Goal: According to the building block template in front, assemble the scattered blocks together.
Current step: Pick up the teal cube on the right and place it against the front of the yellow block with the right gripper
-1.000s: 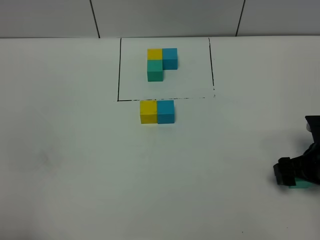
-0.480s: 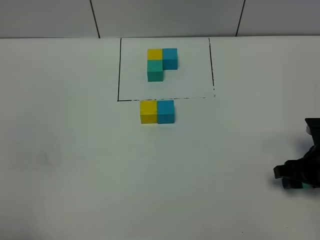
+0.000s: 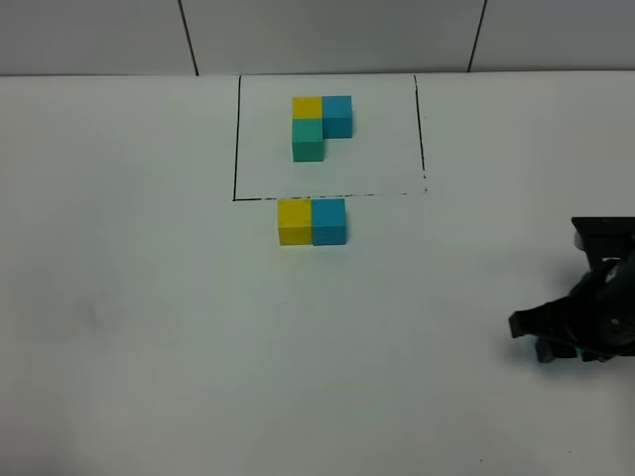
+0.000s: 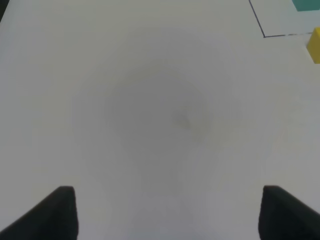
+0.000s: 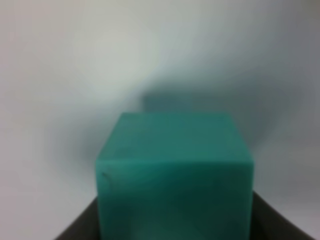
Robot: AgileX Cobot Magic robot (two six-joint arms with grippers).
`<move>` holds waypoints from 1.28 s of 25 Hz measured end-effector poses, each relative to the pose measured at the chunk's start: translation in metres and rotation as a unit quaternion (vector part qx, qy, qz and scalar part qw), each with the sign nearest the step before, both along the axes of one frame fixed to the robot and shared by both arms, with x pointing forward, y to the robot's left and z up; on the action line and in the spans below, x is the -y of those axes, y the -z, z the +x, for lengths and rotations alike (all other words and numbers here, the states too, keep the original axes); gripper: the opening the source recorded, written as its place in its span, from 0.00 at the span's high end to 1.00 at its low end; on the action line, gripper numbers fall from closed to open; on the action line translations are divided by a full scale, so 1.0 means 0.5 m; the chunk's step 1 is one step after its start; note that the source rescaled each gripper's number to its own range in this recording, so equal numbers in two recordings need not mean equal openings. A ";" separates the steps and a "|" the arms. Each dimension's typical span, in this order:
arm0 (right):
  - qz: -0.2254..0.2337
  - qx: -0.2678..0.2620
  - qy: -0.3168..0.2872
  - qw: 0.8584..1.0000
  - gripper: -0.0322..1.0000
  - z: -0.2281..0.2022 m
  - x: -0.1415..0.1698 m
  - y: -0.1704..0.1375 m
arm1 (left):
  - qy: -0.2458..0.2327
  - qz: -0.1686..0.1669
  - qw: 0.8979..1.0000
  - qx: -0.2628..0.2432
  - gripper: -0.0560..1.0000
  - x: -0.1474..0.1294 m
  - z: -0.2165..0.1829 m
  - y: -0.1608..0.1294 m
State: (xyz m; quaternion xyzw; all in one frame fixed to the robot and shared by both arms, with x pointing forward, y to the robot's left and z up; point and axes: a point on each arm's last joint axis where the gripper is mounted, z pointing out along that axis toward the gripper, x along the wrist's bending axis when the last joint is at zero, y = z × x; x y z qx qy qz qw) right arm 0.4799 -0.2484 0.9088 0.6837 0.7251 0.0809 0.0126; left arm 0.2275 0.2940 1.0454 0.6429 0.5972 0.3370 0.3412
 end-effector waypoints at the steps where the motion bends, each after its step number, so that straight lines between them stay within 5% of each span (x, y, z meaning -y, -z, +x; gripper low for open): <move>1: 0.005 0.003 0.003 1.000 0.76 0.006 -0.019 -0.010 | 0.000 0.000 1.000 0.000 0.31 0.000 0.000 0.000; 8: 0.034 0.041 0.026 0.998 0.76 0.015 -0.205 -0.068 | 0.000 0.000 1.000 0.000 0.31 0.000 0.000 0.000; 18: 0.014 0.045 0.030 0.998 0.76 0.073 -0.424 -0.054 | 0.000 0.000 1.000 0.000 0.31 0.000 0.000 0.000; 32: 0.004 0.030 0.006 1.000 0.76 0.126 -0.521 -0.017 | 0.000 0.000 1.000 0.000 0.31 0.000 0.000 0.000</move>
